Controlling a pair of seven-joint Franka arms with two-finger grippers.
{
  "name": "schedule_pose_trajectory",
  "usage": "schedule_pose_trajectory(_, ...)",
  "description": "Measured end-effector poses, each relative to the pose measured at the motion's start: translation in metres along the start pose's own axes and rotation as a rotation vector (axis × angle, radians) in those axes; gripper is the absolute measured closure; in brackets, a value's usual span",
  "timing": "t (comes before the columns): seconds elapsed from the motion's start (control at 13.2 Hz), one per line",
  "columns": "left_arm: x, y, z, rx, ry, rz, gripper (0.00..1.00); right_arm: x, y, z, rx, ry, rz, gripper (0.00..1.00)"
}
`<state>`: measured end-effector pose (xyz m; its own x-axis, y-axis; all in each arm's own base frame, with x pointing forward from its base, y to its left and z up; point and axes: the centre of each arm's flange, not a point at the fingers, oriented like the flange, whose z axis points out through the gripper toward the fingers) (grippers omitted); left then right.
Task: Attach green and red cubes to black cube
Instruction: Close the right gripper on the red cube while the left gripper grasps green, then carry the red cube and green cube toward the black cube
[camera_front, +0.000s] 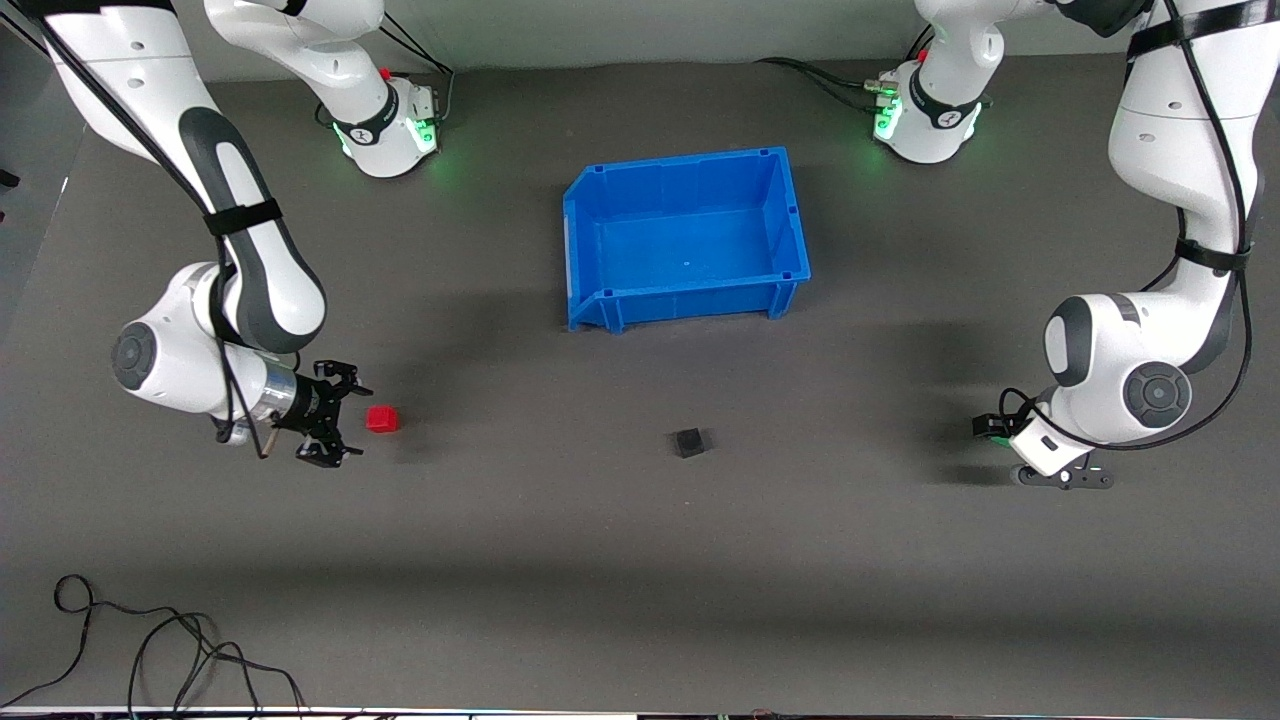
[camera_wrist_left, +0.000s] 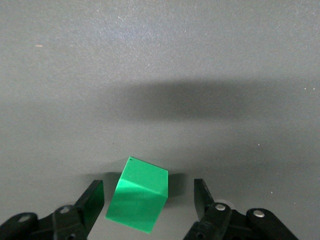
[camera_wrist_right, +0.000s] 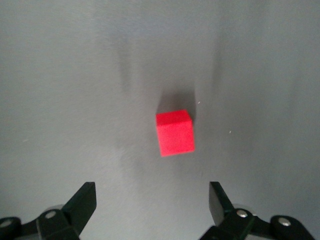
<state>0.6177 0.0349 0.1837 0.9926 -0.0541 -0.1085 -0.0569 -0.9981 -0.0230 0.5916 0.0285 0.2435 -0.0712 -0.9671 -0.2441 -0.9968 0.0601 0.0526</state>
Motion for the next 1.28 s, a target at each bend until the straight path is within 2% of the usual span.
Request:
schedule_pose_trajectory(0.15, 0.000, 0.000, 0.000, 0.000, 0.001, 0.000, 0.36, 0.011, 0.005, 0.021, 0.004, -0.010, -0.017, 0.00)
schedule_pose_trajectory(0.23, 0.000, 0.000, 0.000, 0.000, 0.001, 0.000, 0.36, 0.017, 0.007, 0.031, 0.004, -0.007, -0.026, 0.00)
schedule_pose_trajectory(0.38, 0.000, 0.000, 0.000, 0.000, 0.002, 0.001, 0.49, 0.024, 0.011, 0.046, -0.008, -0.001, -0.043, 0.00)
schedule_pose_trajectory(0.76, 0.002, 0.000, -0.001, 0.001, 0.014, 0.001, 0.48, 0.034, 0.014, 0.063, -0.031, 0.005, -0.064, 0.04)
schedule_pose_trajectory(0.91, 0.002, 0.000, -0.002, 0.001, 0.016, 0.001, 0.49, 0.033, 0.013, 0.063, -0.027, 0.006, -0.065, 0.23)
schedule_pose_trajectory(0.98, 0.002, 0.000, -0.002, 0.001, 0.016, 0.001, 0.52, 0.033, 0.012, 0.062, -0.025, 0.006, -0.066, 0.23)
schedule_pose_trajectory(1.06, 0.002, 0.000, -0.002, 0.002, 0.017, 0.001, 0.52, 0.033, 0.012, 0.062, -0.023, 0.006, -0.068, 0.30)
schedule_pose_trajectory(1.13, 0.003, 0.000, -0.003, 0.002, 0.019, 0.001, 0.59, 0.033, 0.011, 0.061, -0.021, 0.006, -0.069, 0.43)
schedule_pose_trajectory(1.28, 0.004, -0.001, -0.004, 0.002, 0.025, 0.001, 0.60, 0.032, 0.009, 0.059, -0.017, 0.005, -0.071, 0.60)
